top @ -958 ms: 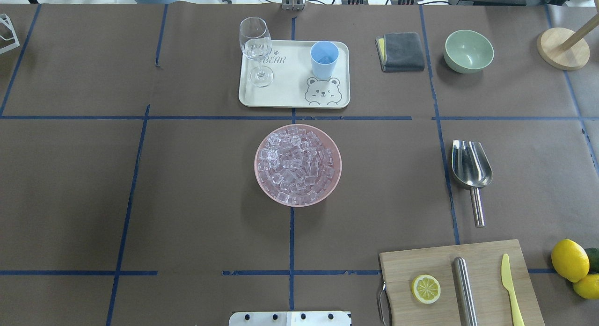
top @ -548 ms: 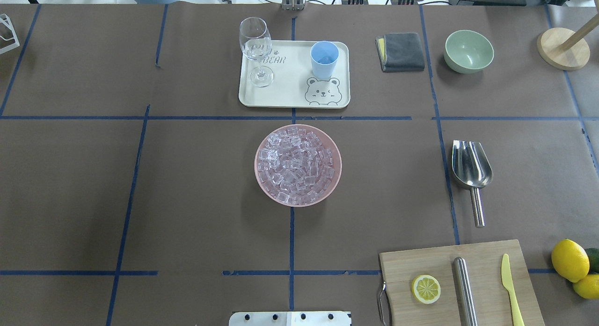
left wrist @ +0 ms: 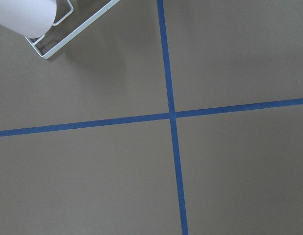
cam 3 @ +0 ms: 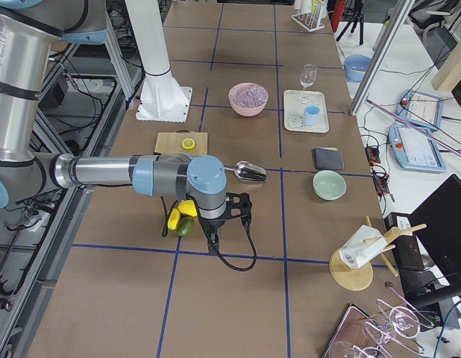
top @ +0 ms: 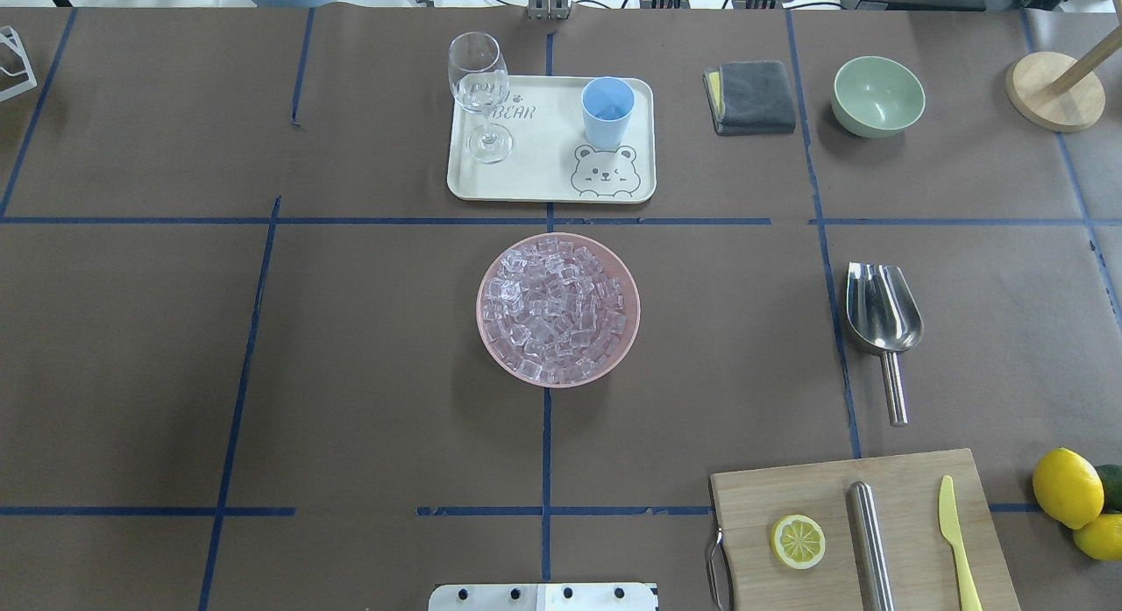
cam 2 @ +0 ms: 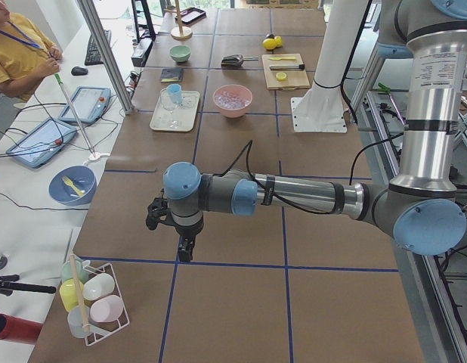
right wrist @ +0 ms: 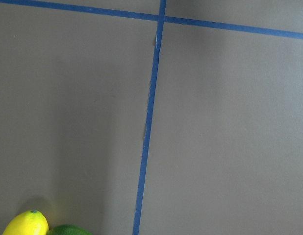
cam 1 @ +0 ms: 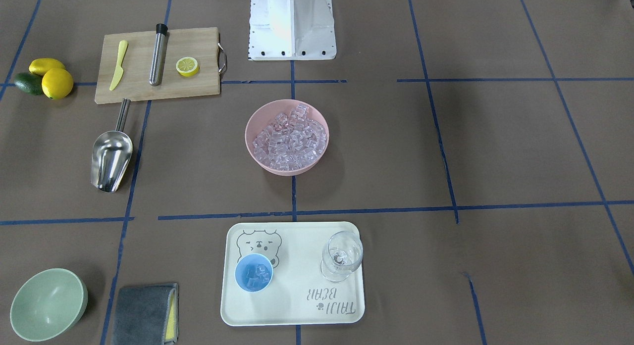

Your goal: Put ice in cup with scoop

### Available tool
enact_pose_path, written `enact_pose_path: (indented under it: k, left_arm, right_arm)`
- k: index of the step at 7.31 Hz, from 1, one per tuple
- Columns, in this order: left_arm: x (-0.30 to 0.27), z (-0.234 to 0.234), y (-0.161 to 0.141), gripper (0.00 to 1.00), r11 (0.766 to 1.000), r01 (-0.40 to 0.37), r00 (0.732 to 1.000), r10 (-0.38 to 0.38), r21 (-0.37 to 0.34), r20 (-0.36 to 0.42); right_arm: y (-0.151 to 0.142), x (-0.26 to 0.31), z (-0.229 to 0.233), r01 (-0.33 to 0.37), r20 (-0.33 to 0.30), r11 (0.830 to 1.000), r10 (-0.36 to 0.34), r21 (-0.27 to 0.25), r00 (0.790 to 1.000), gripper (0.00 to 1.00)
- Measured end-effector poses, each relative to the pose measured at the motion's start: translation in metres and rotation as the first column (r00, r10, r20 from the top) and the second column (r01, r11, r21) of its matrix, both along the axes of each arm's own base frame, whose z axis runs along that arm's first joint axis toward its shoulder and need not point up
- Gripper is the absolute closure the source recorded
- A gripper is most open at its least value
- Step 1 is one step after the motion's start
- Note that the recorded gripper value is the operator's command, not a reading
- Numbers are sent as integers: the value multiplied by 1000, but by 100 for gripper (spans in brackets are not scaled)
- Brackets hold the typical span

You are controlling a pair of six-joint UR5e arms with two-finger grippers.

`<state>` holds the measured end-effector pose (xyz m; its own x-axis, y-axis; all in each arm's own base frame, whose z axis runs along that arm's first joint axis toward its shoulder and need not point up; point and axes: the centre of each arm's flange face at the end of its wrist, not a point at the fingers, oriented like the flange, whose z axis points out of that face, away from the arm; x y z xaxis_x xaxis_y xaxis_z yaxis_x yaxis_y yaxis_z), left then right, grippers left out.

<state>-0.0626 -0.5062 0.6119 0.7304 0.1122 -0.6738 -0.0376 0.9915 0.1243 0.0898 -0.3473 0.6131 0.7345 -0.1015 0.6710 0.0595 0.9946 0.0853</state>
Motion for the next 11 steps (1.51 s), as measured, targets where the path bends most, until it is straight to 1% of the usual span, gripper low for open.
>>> enact_pose_path:
  k: [1, 4, 11]
  left_arm:
    - [0, 2, 1, 0, 1000, -1, 1000, 1, -3, -2]
    - [0, 14, 16, 0, 1000, -4, 1000, 4, -24, -11]
    - [1, 14, 17, 0, 1000, -4, 1000, 4, -29, -10]
  right_arm:
    - [0, 0, 1, 1, 0, 1000, -1, -1, 1000, 0]
    - [1, 0, 3, 4, 0, 1000, -4, -3, 1000, 0]
    - [1, 0, 8, 4, 3, 1000, -4, -14, 1000, 0]
